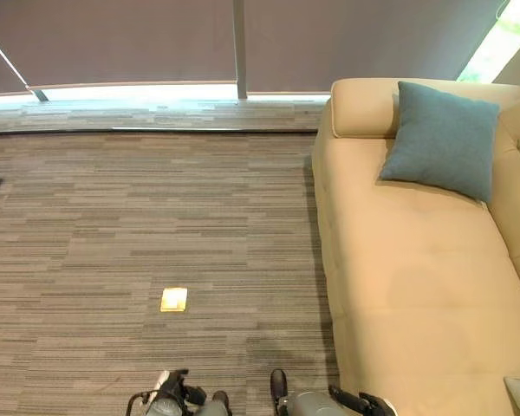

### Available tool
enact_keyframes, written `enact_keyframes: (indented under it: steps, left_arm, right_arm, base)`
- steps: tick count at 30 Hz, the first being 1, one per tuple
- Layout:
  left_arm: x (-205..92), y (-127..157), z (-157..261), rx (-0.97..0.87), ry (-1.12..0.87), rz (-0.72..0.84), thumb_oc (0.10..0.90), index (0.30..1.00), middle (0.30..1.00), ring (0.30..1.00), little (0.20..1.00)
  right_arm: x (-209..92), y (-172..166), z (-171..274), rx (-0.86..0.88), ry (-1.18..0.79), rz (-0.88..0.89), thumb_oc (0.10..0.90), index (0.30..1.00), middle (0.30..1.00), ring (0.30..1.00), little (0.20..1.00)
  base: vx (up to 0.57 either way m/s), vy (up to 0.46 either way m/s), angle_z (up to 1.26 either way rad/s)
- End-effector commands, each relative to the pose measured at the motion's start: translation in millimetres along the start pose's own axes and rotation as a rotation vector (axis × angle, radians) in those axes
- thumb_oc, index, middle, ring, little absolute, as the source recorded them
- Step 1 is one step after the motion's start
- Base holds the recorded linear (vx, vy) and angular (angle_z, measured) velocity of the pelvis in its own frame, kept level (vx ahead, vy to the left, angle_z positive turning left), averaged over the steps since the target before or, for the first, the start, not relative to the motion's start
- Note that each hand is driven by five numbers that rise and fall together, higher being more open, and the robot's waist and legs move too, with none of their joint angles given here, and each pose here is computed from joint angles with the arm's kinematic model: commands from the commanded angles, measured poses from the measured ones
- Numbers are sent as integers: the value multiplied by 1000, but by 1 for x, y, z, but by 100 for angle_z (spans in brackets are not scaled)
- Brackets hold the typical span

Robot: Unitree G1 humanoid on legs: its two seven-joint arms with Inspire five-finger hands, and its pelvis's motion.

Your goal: Pick up all the scattered cushions and arrange them neatly on the sofa.

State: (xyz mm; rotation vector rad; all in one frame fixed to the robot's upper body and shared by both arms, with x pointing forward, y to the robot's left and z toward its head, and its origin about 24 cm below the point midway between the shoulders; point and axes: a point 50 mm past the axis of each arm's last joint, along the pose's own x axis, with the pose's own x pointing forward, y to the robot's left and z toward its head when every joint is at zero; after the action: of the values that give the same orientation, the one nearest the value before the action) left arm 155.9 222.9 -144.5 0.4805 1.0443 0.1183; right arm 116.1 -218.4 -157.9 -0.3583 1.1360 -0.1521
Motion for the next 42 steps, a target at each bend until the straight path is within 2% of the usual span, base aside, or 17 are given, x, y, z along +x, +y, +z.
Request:
enact_keyframes:
  steps: [1,9,11,16,22,27,33,37,40,42]
  left_arm:
    - [-1,-2,3,49,-42,26,800,900,900,900,900]
    - [-3,-1,-6,50,-27,49,800,900,900,900,900]
    - [-6,-7,-21,88,19,33,800,900,900,900,900]
    - [-5,0,-23,64,32,56,800,900,900,900,900]
    - [-2,19,-24,59,51,91,800,900,900,900,900]
    - [-1,23,-27,76,68,79,800,900,900,900,900]
    - [-2,14,-25,119,58,36,800,900,900,900,900]
    - [-4,-1,-27,131,57,-23,800,900,900,900,900]
    - [-7,-8,-32,141,73,-52,800,900,900,900,900]
    - [-8,-11,-37,120,85,-61,800,900,900,900,900]
  right_arm:
    - [3,-23,9,-118,-51,-96,800,900,900,900,900]
    - [1,-16,-3,-211,-18,-87,800,900,900,900,900]
    - [-1,-12,-16,-244,31,-70,800,900,900,900,900]
    - [-3,-7,-25,-158,75,-55,800,900,900,900,900]
    - [-2,-4,-10,-165,12,-57,800,900,900,900,900]
    - [-1,-2,-7,-171,3,-48,800,900,900,900,900]
    - [-2,-6,-19,-246,43,-46,800,900,900,900,900]
    - [-5,-10,-36,-333,100,-40,800,900,900,900,900]
    - [-4,-13,-34,-322,95,-42,800,900,900,900,900]
    - [0,-18,-15,-294,24,-65,800,900,900,900,900]
  base:
    - [385,73,-20]
    - [449,232,-49]
    - [542,462,-68]
    - [320,390,-44]
    - [254,341,-17]
    - [337,152,4]
    - [352,29,8]
    - [495,-131,42]
    - [386,-146,22]
    - [372,-280,-4]
